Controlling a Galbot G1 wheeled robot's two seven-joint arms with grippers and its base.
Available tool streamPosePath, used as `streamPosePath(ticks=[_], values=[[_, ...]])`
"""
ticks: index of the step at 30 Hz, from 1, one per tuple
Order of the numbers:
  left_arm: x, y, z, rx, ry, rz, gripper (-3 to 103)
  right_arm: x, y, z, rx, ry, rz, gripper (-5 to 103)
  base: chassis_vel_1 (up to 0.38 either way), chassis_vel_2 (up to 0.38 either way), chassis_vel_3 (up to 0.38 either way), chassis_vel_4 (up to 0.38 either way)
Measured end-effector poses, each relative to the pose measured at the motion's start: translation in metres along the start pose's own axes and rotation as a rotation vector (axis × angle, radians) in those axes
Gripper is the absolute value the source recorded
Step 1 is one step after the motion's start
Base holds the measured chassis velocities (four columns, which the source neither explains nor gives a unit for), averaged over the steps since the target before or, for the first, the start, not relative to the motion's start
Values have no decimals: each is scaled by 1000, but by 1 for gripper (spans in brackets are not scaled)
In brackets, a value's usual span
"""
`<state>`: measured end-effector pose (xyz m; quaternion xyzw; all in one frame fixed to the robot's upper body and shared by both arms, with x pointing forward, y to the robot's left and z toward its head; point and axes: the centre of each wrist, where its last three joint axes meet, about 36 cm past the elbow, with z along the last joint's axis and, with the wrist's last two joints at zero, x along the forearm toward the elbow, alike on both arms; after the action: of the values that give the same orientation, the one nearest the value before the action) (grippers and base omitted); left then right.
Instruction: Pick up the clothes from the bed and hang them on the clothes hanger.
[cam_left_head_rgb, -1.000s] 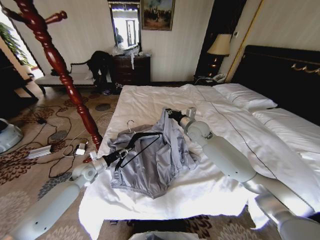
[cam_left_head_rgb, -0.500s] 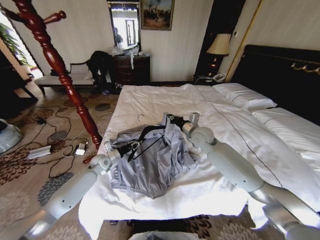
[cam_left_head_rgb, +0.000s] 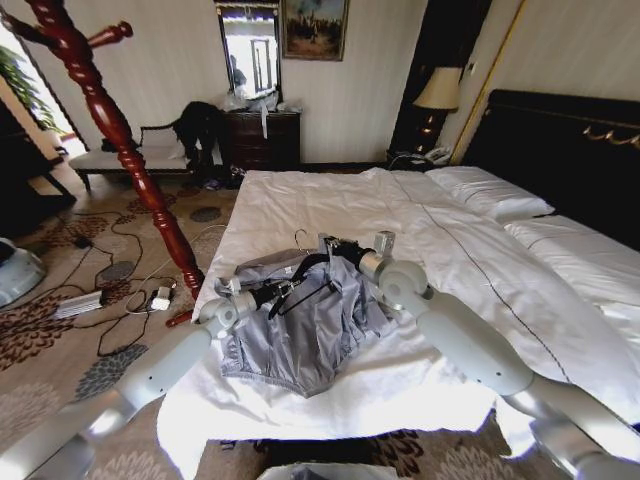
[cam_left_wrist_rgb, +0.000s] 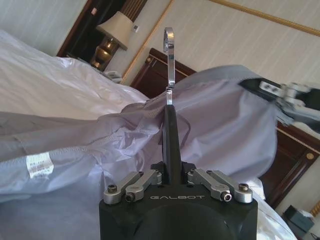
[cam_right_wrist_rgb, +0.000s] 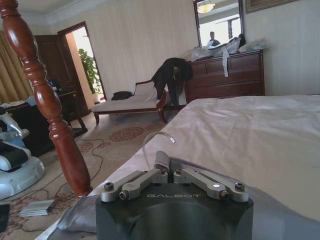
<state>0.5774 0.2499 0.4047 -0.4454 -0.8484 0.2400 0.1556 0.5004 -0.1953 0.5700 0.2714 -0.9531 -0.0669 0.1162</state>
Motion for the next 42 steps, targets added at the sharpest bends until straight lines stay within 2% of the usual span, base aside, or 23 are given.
streamPosePath(ticks=[6, 14, 25, 30, 33, 34, 36, 39, 40, 42], values=[[-24, 0, -8, -5, -5, 17, 16, 7, 2, 11, -5, 26, -5, 0, 0, 0, 0, 0], [-27, 3, -15, -9, -12, 10, 16, 27, 1, 25, -18, 55, -14, 0, 0, 0, 0, 0], [-54, -1, -27, -17, -29, 26, 16, 44, 24, 46, -67, 99, -73, 0, 0, 0, 0, 0], [-57, -3, -31, -18, -36, 31, 16, 49, 27, 57, -64, 117, -67, 0, 0, 0, 0, 0], [-57, -4, -32, -19, -39, 33, 16, 49, 24, 64, -39, 123, -51, -1, 0, 0, 0, 0], [-57, -5, -32, -21, -39, 36, 16, 49, 23, 68, -29, 128, -44, 9, 0, 0, 0, 0], [-56, -7, -33, -23, -40, 39, 16, 50, 23, 73, -26, 136, -41, 9, 0, 0, 0, 0], [-56, -8, -35, -29, -47, 40, 16, 55, 26, 86, -14, 162, -50, 25, 0, 0, 0, 0], [-56, -8, -35, -29, -47, 40, 16, 55, 26, 86, -14, 162, -50, 25, 0, 0, 0, 0], [-57, -9, -39, -33, -54, 40, 16, 60, 29, 92, -4, 174, -61, 36, 0, 0, 0, 0]])
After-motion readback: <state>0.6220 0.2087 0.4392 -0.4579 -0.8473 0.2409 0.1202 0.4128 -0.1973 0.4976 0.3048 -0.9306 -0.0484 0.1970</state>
